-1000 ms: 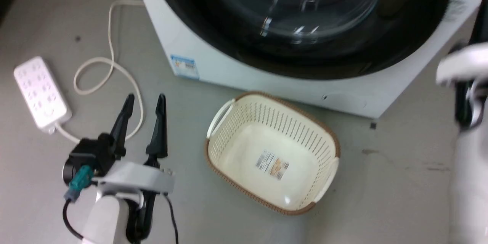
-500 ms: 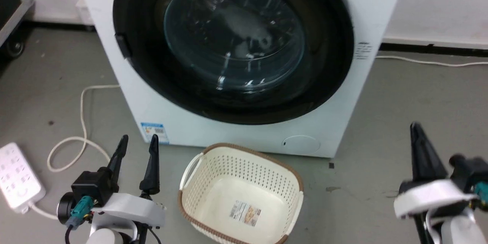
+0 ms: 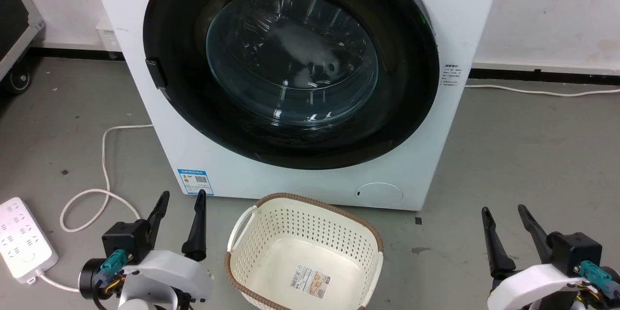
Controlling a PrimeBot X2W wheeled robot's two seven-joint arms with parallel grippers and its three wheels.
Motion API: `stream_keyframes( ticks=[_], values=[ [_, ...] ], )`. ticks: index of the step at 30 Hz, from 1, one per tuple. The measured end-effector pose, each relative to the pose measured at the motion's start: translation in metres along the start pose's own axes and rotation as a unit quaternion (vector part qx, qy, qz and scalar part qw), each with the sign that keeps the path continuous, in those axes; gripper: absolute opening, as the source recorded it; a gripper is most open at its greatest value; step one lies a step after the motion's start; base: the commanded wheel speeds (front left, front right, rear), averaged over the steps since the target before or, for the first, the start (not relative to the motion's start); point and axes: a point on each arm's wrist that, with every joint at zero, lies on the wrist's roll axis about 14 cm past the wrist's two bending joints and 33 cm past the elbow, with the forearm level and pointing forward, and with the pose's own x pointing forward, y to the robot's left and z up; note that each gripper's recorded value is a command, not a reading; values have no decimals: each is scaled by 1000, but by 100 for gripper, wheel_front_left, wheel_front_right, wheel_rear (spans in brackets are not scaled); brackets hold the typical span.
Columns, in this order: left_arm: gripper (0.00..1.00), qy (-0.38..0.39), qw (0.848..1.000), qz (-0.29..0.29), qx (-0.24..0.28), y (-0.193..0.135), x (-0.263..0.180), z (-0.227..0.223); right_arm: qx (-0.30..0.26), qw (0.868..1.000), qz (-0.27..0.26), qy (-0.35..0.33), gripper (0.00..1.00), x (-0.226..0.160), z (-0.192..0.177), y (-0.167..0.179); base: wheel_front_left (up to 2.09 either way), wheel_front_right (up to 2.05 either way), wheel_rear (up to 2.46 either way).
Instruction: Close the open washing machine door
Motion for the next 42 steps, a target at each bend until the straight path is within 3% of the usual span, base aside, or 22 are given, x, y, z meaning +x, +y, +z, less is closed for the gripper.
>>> stream_keyframes(
  ticks=[21, 22, 42],
  values=[
    [100, 16, 1000, 6, -10, 3, 1, -8, 15, 1000, 4, 3, 100, 2, 0, 4, 0, 0, 0],
    [0, 16, 1000, 6, -11, 2, 2, -8, 15, 1000, 4, 3, 0, 2, 0, 4, 0, 0, 0],
    [0, 16, 1000, 10, 0, 4, 0, -6, 10, 1000, 16, 6, 0, 5, 1, 11, 0, 0, 0]
  ],
)
